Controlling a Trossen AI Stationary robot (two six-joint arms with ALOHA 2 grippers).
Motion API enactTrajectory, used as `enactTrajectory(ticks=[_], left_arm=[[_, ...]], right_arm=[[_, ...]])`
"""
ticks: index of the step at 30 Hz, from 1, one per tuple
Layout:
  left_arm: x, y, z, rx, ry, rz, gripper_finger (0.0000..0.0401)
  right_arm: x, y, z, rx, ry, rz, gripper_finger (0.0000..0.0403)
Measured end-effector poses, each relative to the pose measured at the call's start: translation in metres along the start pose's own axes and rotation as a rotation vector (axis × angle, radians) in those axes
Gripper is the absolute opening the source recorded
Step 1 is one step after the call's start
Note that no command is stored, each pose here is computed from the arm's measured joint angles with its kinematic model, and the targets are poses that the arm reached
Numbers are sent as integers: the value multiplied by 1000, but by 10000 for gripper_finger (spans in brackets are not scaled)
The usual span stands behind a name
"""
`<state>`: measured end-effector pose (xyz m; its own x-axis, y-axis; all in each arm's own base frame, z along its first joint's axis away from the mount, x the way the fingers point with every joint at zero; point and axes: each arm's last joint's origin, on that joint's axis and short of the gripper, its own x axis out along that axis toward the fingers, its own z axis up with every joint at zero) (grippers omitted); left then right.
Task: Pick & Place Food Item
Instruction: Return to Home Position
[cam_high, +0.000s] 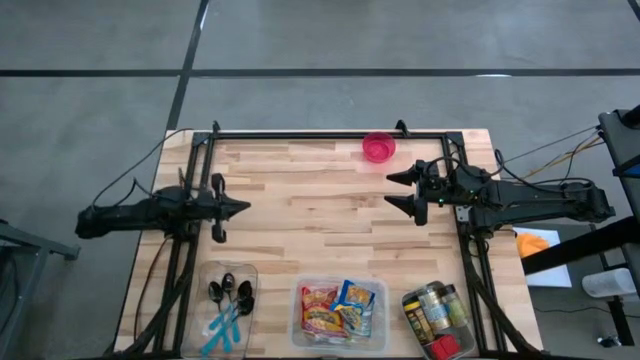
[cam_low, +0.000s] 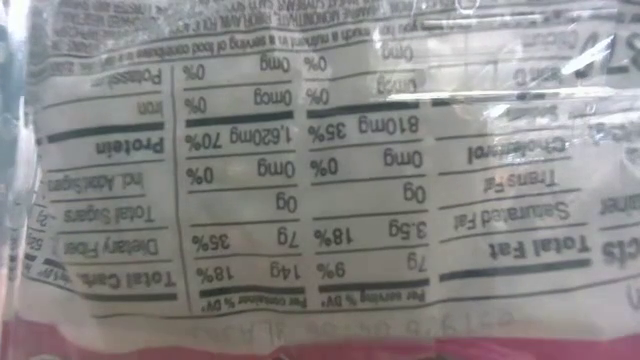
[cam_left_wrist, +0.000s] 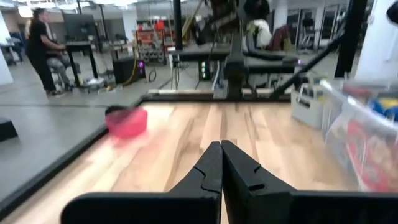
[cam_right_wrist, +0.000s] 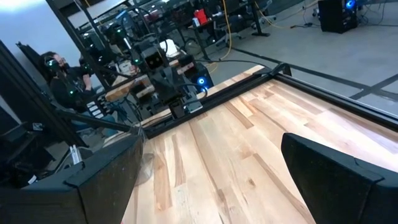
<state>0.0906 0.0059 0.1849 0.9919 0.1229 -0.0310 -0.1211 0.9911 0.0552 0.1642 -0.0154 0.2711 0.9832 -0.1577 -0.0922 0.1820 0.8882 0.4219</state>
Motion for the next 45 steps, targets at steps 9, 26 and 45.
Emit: enactTrajectory(ticks=[9, 26, 45], left_arm=[[7, -2, -17, 0, 52, -5, 0], [9, -2, -20, 1, 92, -5, 0], [9, -2, -20, 1, 94, -5, 0]], right_arm=[[0, 0, -1, -1, 7, -2, 381], [0, 0, -1, -1, 12, 2, 381], [1, -1, 1, -30, -31, -58, 381]])
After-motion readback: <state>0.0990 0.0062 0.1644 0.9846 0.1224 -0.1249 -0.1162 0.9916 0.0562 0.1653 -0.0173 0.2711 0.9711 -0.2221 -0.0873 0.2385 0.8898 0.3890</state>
